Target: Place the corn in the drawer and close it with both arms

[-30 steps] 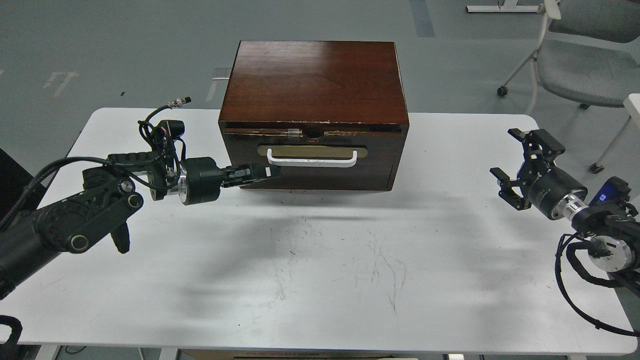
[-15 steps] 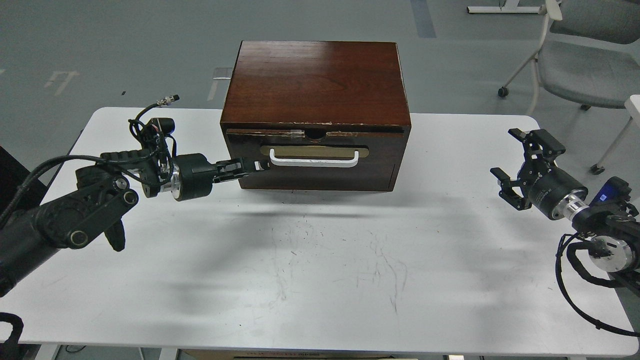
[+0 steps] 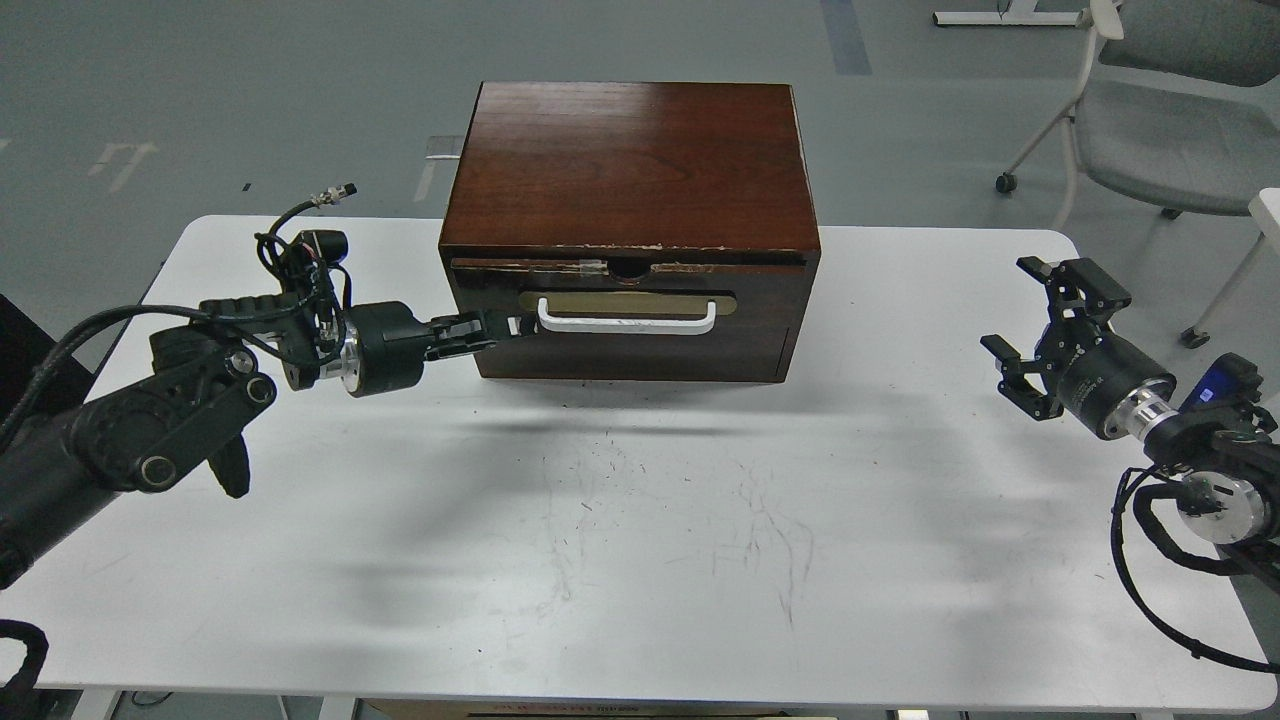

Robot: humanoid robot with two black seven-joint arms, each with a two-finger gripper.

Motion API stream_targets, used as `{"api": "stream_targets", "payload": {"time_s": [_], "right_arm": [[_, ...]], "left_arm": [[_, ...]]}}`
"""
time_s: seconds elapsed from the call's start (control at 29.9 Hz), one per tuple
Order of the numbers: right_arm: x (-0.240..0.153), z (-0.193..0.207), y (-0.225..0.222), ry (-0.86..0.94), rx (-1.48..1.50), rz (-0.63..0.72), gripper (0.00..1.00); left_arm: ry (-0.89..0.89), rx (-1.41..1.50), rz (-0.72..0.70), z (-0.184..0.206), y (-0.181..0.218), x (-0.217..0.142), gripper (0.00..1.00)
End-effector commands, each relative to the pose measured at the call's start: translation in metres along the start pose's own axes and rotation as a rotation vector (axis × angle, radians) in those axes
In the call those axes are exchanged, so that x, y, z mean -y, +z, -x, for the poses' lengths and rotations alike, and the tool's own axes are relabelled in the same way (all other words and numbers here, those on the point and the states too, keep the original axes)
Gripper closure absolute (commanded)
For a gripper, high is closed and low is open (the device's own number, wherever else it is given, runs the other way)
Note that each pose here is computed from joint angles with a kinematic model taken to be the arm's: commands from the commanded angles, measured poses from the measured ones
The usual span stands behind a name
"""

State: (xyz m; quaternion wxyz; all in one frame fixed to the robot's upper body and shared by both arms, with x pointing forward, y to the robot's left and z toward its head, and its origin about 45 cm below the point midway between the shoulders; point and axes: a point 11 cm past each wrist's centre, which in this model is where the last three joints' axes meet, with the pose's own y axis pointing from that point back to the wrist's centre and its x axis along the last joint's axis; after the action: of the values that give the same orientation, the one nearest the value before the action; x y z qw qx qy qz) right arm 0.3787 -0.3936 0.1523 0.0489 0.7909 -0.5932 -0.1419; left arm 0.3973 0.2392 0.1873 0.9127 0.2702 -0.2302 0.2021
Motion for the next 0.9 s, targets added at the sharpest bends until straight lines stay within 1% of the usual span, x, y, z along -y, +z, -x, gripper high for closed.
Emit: {"api": "stream_targets", "payload": {"time_s": [0.0,0.03,0.07,0.1,0.13,0.23,0.27,0.37,0.5,0.57,0.67,0.74,0.87], "right_arm": [[0.000,0.000,0.000,0.000,0.000,0.000,0.00],[0.000,-0.001,0.000,0.001,-0.001,0.000,0.00],[0.000,0.000,0.000,0.000,0.000,0.000,0.00],[0.000,0.000,0.000,0.000,0.000,0.000,0.00],[0.000,0.000,0.000,0.000,0.000,0.000,0.00],[0.000,0.000,0.000,-0.001,0.001,0.000,0.00],[0.000,0.000,0.000,0.000,0.001,-0.001,0.00],[0.001,0.000,-0.002,0.003,-0.001,-0.006,0.00],[0.002,-0.001,-0.005,0.011,-0.002,-0.016,0.00],[0.008,0.006,-0.003,-0.001,0.009,-0.021,0.00],[0.014,0.015,-0.001,-0.016,0.020,-0.026,0.00],[0.018,0.019,-0.003,-0.019,0.034,-0.039,0.00],[0.021,0.020,-0.006,-0.011,0.056,-0.064,0.00]], "left_arm": [[-0.020,0.007,0.002,0.006,0.001,-0.004,0.89],[-0.021,0.011,0.000,0.006,0.001,-0.005,0.79],[-0.020,0.016,-0.003,0.005,0.001,-0.010,0.49],[-0.017,0.012,-0.004,0.005,-0.001,-0.016,0.05],[-0.015,0.007,-0.006,0.005,-0.002,-0.020,0.00],[0.013,-0.025,0.012,-0.001,0.001,-0.036,0.00],[0.041,-0.056,0.026,-0.008,0.003,-0.047,0.00],[0.145,-0.198,0.103,-0.027,0.012,-0.070,0.00],[0.278,-0.376,0.198,-0.050,0.016,-0.091,0.00],[0.361,-0.485,0.257,-0.064,0.016,-0.105,0.00],[0.423,-0.549,0.282,-0.074,0.013,-0.119,0.00],[0.451,-0.598,0.286,-0.072,0.005,-0.125,0.00],[0.515,-0.726,0.264,-0.054,-0.024,-0.137,0.00]]}}
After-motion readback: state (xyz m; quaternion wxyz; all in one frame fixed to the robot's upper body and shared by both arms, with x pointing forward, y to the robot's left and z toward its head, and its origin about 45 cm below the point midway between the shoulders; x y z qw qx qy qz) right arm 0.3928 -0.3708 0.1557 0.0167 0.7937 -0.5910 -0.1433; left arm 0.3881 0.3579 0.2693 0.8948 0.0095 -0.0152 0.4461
